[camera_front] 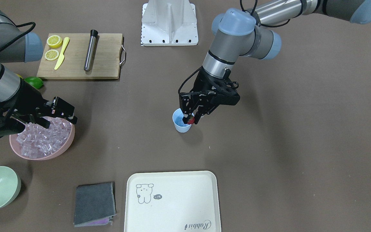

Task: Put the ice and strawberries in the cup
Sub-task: 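Carry the strawberry with the left gripper over the blue cup, then open the left gripper to drop the strawberry into the cup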

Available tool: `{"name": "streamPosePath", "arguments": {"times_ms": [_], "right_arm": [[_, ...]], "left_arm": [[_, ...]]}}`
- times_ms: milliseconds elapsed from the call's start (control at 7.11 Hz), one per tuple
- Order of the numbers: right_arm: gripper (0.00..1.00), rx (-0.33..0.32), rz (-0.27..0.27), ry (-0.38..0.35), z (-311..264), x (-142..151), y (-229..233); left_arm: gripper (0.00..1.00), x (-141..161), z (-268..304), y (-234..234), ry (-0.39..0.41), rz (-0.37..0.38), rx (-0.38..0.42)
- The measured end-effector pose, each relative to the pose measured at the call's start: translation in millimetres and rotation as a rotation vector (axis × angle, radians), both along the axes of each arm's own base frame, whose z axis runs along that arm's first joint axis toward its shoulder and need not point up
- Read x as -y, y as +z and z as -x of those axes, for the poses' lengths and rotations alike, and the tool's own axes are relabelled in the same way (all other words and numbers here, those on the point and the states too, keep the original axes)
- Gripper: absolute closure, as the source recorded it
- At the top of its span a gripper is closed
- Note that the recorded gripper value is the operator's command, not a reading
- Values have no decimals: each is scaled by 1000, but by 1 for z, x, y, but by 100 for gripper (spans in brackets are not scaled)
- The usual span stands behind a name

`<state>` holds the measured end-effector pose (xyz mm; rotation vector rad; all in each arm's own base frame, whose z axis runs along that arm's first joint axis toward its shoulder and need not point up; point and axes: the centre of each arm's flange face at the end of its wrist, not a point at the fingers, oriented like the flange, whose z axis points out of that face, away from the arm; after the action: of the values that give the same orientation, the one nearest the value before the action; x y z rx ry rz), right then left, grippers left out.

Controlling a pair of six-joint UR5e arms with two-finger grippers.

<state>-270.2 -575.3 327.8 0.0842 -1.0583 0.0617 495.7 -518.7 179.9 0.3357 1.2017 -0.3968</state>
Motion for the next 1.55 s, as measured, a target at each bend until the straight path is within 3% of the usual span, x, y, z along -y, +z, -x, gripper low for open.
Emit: {"name": "streamPosePath", "arguments": {"times_ms": [422, 1126, 1267, 1407, 1548], "right_arm": [[1, -4, 0, -3, 1, 1, 3], [1, -2, -3, -5, 1, 1, 1], [1, -3, -3, -5, 1, 1, 1], [1, -3, -2, -5, 1, 1, 2], [1, -3, -1, -5, 1, 1, 2]], "left_arm": [[100, -9, -31, 7, 24, -3, -1], [100, -26, -20, 27, 63, 4, 3], [11, -29, -21, 27, 70, 5, 2], [3, -35, -26, 27, 78, 5, 2], [3, -41, -32, 28, 80, 4, 4]]}}
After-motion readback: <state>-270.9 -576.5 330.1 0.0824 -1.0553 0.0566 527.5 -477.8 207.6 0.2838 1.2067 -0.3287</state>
